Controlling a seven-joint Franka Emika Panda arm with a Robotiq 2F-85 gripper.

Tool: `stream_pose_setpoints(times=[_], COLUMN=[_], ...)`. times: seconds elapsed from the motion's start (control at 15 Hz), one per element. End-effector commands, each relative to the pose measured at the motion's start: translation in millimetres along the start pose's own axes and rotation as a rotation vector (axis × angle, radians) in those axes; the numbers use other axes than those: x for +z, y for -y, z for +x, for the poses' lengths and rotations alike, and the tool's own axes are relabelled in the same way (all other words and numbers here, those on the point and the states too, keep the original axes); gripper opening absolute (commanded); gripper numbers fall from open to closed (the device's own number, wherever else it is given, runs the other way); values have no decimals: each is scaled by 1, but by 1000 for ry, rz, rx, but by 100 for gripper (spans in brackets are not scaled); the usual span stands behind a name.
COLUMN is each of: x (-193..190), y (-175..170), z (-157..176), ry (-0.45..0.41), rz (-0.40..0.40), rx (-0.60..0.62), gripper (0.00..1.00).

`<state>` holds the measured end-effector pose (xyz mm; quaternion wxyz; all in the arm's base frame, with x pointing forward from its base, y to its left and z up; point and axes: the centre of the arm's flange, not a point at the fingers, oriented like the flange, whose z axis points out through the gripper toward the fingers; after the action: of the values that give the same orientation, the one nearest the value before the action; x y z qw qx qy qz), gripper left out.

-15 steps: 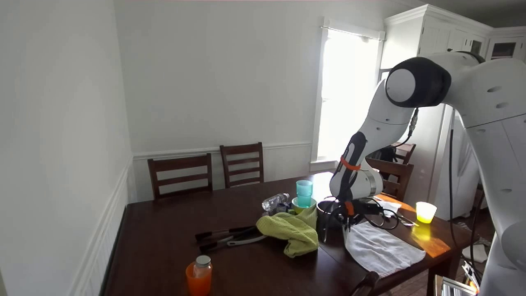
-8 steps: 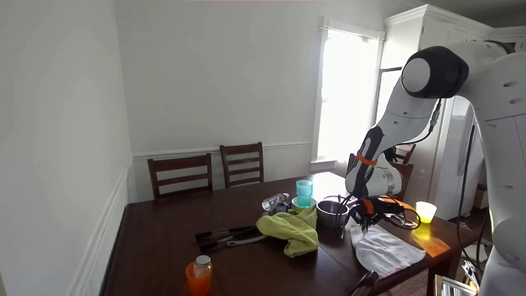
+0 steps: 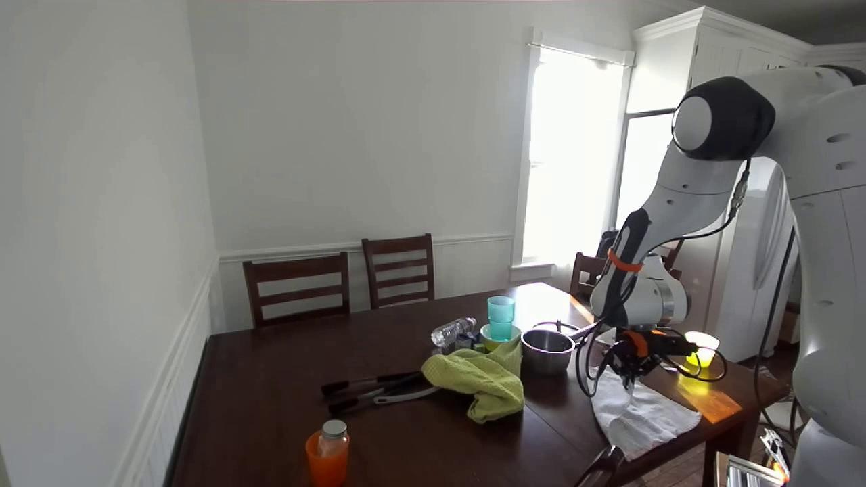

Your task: Fold the towel on the table

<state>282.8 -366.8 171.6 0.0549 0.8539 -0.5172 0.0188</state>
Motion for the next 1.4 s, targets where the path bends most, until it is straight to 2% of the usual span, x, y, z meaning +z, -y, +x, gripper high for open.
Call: stream_pose_setpoints(times=[0.0, 1.33], x=[9, 28], y=[-24, -107], z=[-11, -21], ry=[35, 22], rz=[26, -44], rx=[-8, -123], gripper=[2, 2])
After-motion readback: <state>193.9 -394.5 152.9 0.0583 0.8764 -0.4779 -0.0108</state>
